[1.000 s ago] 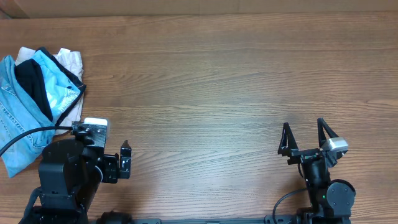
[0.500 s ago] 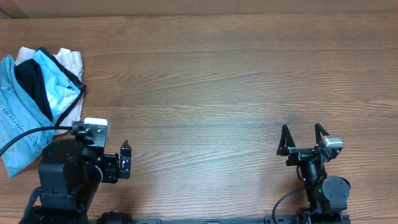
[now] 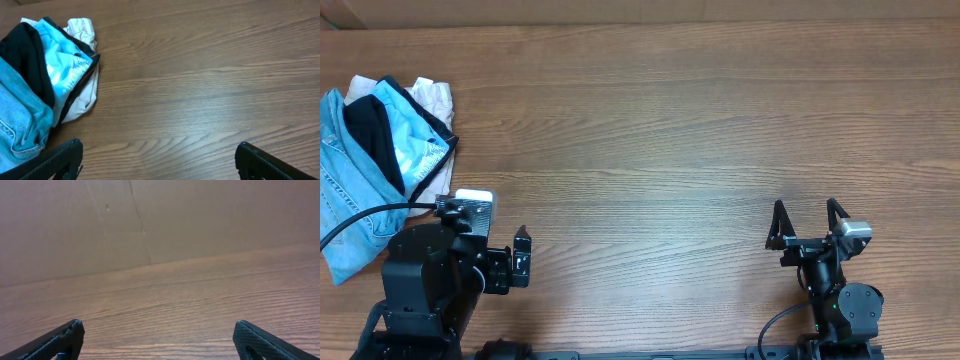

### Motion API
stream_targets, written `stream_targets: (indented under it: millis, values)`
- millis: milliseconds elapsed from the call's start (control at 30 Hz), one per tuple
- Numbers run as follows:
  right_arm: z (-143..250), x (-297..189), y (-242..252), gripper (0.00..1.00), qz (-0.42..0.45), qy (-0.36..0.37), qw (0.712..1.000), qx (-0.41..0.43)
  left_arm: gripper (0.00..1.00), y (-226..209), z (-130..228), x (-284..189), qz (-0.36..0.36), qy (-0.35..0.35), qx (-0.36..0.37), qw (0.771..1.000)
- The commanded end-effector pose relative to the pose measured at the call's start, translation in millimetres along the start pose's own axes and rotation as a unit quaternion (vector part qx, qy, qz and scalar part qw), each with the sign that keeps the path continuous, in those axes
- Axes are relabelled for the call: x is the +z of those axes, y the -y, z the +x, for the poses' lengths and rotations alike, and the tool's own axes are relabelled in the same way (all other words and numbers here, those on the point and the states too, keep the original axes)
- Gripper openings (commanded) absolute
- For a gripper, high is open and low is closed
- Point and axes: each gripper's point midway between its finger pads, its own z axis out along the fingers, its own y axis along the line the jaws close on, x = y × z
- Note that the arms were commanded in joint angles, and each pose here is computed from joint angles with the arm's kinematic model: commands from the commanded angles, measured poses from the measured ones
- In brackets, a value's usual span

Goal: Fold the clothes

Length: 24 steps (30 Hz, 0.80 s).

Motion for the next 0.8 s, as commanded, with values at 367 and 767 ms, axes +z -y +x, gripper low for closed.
stream_targets:
  millis: [367,767]
  values:
    - [1.1,0.1,-0.6,1.00,-0.001,0.004,1.000,0.001,1.00,-0.3,6.8,5.4,-0.003,-0.010,-0.005,1.000]
    - [1.1,0.1,-0.6,1.00,-0.001,0.004,1.000,0.001,1.00,10.7,56.8,39.7,0.012,0.048,-0.016,0.999]
